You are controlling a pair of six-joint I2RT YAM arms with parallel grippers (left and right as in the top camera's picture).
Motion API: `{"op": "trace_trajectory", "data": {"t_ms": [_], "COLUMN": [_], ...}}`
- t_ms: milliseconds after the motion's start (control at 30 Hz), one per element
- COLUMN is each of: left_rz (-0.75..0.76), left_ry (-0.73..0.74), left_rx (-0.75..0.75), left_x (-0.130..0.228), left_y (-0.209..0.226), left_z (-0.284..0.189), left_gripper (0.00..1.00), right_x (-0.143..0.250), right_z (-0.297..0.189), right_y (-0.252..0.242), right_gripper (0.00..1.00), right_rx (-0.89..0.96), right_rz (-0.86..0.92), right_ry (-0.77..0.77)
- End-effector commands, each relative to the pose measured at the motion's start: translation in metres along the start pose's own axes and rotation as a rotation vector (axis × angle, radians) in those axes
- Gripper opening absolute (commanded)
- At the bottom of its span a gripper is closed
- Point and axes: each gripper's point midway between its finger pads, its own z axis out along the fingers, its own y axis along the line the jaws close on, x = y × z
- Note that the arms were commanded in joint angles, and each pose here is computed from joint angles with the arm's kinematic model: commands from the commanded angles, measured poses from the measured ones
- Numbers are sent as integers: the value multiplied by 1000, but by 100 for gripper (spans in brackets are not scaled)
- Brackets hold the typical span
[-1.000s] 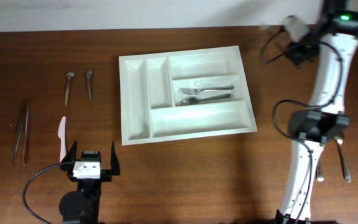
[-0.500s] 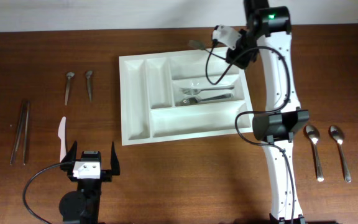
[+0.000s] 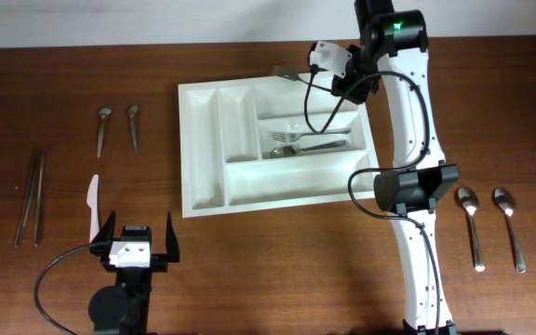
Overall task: Pack container
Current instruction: 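Carry the third fork with the right gripper toward the tray compartment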
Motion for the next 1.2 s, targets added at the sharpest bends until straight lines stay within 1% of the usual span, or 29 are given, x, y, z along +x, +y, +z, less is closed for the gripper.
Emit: {"op": "trace_trajectory", "data": {"t_ms": [0,100,167,267,467,667,900,1167], "left_rz": [16,16,16,16,16,16,16,16], "left_ry": [0,0,0,0,0,0,0,0], "left_rx": [1,1,1,1,1,1,1,1], "left_x": [1,1,1,1,1,1,1,1], "left_y": [-1,-1,-1,-1,-1,-1,-1,-1], "left_z": [0,0,0,0,0,0,0,0], "left_gripper": [99,99,99,99,99,99,99,99], "right_x": [-23,-32,-41,-42,-35,-27,-21,-1], "right_z": [-24,-23,-20,-10,12,24,26,48], "right_y": [9,15,22,29,42,48,47,69], "right_gripper": [3,4,4,4,4,4,3,4], "right_rx": [19,7,-21,-50,-94,-101,-112,-232], "right_rz": [-123,-147,-100,-74,39,42,54,56], "right_ry": [-57,-75,-100,-74,26,104,116,181]}}
